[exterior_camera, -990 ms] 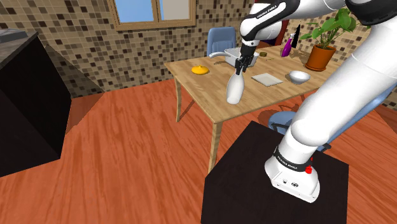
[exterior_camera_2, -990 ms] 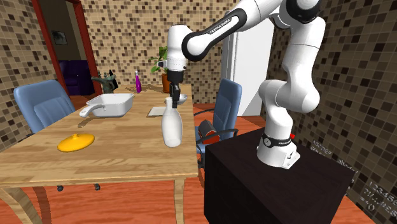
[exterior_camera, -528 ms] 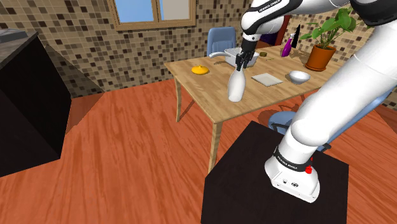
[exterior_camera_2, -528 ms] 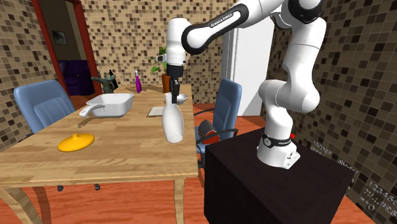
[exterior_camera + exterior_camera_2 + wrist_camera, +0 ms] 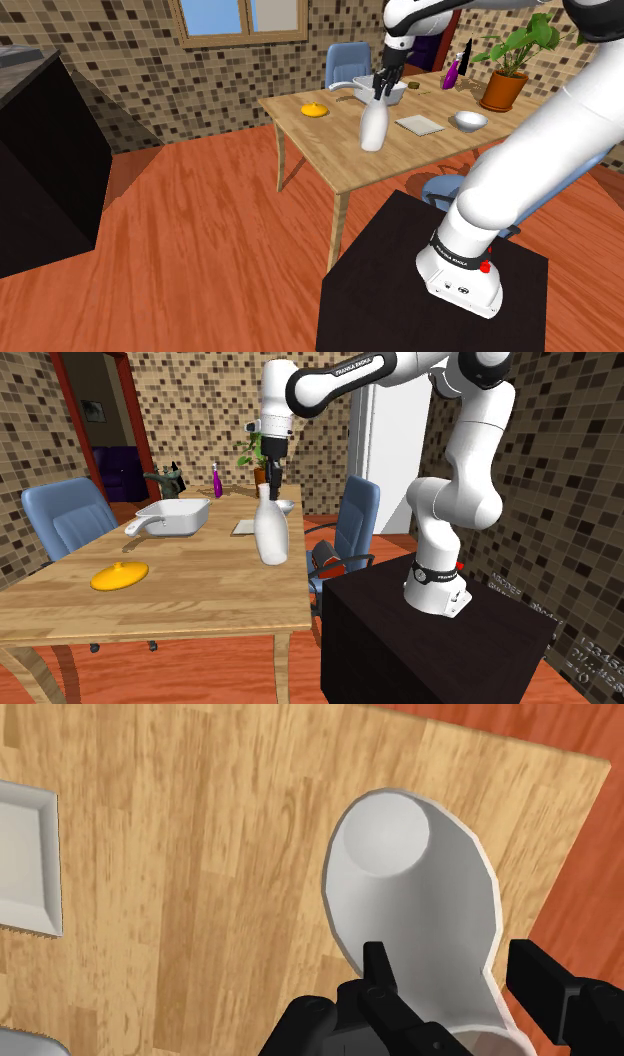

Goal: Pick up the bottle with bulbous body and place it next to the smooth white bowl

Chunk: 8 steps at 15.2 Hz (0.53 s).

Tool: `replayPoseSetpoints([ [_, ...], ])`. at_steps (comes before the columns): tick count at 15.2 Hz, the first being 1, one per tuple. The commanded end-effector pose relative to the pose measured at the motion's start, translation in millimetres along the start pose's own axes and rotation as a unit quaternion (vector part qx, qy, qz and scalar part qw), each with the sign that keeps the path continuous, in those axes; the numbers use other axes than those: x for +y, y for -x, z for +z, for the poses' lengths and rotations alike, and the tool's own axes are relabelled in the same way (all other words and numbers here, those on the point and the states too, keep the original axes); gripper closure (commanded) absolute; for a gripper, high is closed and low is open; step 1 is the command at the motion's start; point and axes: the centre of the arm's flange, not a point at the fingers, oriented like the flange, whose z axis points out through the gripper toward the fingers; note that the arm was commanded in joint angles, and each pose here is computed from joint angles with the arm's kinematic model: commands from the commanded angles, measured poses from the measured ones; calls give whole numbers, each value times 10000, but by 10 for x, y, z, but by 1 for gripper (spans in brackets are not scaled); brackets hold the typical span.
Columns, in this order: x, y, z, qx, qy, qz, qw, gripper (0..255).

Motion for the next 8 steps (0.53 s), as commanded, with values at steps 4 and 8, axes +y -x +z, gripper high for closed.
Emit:
replayPoseSetpoints([
  [4, 5, -33, -262, 0, 0, 0, 10000, 255],
  [8, 7, -57, -472, 0, 0, 0, 10000, 255],
])
